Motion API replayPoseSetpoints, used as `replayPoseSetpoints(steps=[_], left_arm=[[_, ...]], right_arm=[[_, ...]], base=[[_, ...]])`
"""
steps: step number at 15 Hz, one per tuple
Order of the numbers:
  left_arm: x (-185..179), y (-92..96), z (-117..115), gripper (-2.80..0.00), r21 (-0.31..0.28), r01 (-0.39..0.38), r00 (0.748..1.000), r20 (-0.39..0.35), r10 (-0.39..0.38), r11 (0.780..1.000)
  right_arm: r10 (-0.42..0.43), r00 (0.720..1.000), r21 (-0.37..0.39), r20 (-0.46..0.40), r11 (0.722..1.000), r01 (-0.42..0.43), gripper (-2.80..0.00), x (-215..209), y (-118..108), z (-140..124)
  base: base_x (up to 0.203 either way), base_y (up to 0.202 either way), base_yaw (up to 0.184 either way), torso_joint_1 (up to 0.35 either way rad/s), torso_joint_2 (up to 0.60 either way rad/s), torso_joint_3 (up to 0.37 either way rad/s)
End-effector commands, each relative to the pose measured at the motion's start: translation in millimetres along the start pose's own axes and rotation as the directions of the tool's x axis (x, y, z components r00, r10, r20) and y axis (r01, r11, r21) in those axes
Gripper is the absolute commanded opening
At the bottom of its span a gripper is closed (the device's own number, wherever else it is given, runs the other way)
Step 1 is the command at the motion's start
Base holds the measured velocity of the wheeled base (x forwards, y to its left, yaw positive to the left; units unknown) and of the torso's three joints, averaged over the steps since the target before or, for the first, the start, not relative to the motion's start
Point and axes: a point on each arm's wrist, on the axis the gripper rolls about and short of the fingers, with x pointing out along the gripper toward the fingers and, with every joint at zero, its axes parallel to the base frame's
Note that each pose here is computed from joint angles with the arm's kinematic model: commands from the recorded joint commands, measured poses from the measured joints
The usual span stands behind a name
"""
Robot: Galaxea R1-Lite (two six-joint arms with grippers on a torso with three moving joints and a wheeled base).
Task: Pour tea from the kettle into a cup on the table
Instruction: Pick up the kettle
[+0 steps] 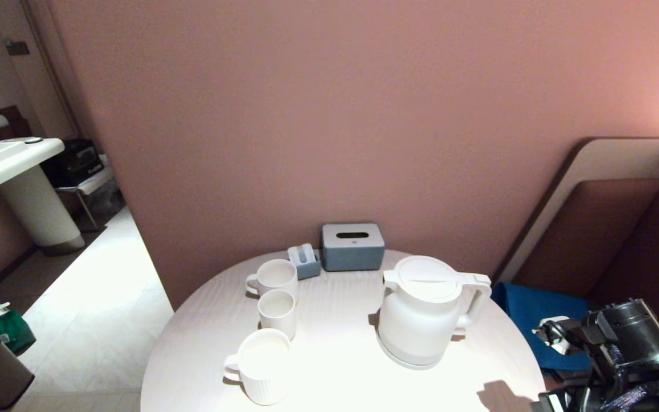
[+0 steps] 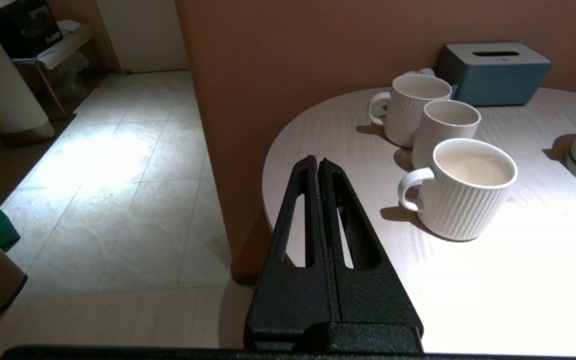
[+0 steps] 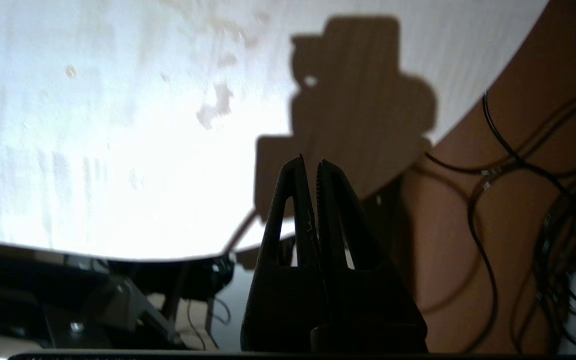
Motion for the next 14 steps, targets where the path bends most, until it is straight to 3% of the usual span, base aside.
replayPoseSetpoints(steps=[1,5,14], left_arm=[[0.1,0.0,0.1,-2.8,0.0,0.0,1.0,0.0,0.0,1.0],[0.1,0.0,0.1,-2.8,0.0,0.0,1.0,0.0,0.0,1.0],[0.1,0.0,0.1,-2.8,0.0,0.0,1.0,0.0,0.0,1.0]], right_arm=[[0.017,0.992,0.035,0.126,0.999,-0.022,-2.8,10.9,3.2,2.3],[0.021,0.964,0.061,0.265,0.997,-0.039,-2.8,17.8,4.7,11.3],[-0.076,0.931,0.093,0.356,0.995,0.046,-2.8,56.5,6.3,40.9]], base=[[0.0,0.0,0.0,0.0,0.0,0.0],[0.0,0.0,0.0,0.0,0.0,0.0],[0.0,0.0,0.0,0.0,0.0,0.0]])
